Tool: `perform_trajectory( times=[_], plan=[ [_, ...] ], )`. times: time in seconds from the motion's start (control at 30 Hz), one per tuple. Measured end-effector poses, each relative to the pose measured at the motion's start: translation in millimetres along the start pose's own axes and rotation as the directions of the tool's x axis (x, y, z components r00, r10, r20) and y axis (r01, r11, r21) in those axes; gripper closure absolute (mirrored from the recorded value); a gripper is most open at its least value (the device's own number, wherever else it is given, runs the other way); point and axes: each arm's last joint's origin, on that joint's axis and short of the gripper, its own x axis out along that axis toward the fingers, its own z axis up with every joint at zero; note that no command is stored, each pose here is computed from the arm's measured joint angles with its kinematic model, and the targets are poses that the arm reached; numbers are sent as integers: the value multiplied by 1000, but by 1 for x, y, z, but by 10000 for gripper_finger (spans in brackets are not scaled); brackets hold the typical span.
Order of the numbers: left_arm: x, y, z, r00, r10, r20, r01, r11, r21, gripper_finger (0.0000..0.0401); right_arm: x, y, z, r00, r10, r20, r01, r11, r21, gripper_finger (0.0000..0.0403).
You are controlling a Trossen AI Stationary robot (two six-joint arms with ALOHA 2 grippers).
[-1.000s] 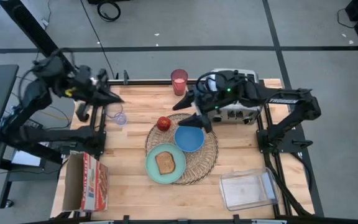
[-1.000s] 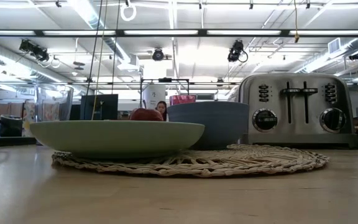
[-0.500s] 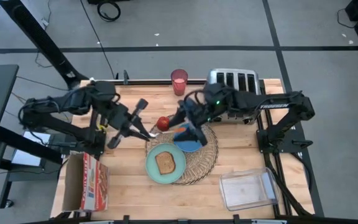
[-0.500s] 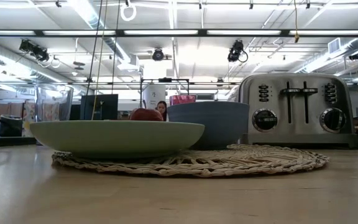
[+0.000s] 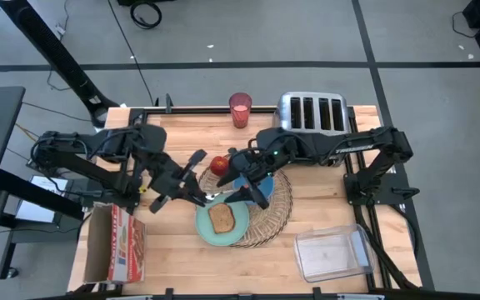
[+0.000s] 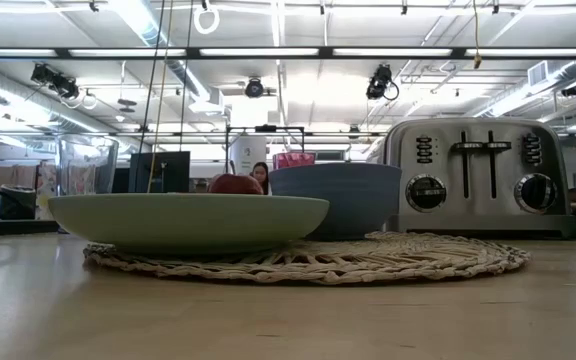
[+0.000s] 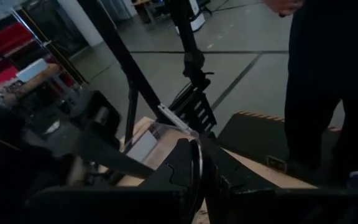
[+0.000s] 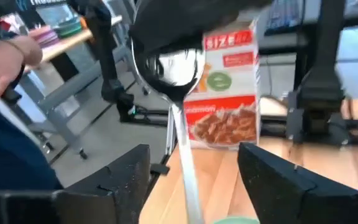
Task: Arrange a breakfast setting
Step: Put the orange spoon on the placemat to the right of the blue bowl
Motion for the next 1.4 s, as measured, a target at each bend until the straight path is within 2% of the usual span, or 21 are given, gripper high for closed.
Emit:
perform_trajectory(
  times=[0.3,0.43,0.77,1.13,1.4],
  plan=[
    [8,-7,-7,996,-38,-79,43,998,55,378,4,-2,-5,999,31,-33,-29,997,74,238],
    [10,-6,-8,996,-35,-80,43,994,100,378,4,-2,-5,999,32,-34,-28,994,104,264],
    [10,-8,-10,993,-55,-102,66,992,110,378,5,-3,-8,999,14,-53,-7,990,140,289],
    [10,-7,-10,994,-52,-95,66,987,148,371,7,-4,-8,999,22,-47,-13,985,173,339],
    [10,-7,-9,994,-51,-93,64,987,149,375,7,-4,-8,999,10,-45,-4,991,131,345]
  ],
)
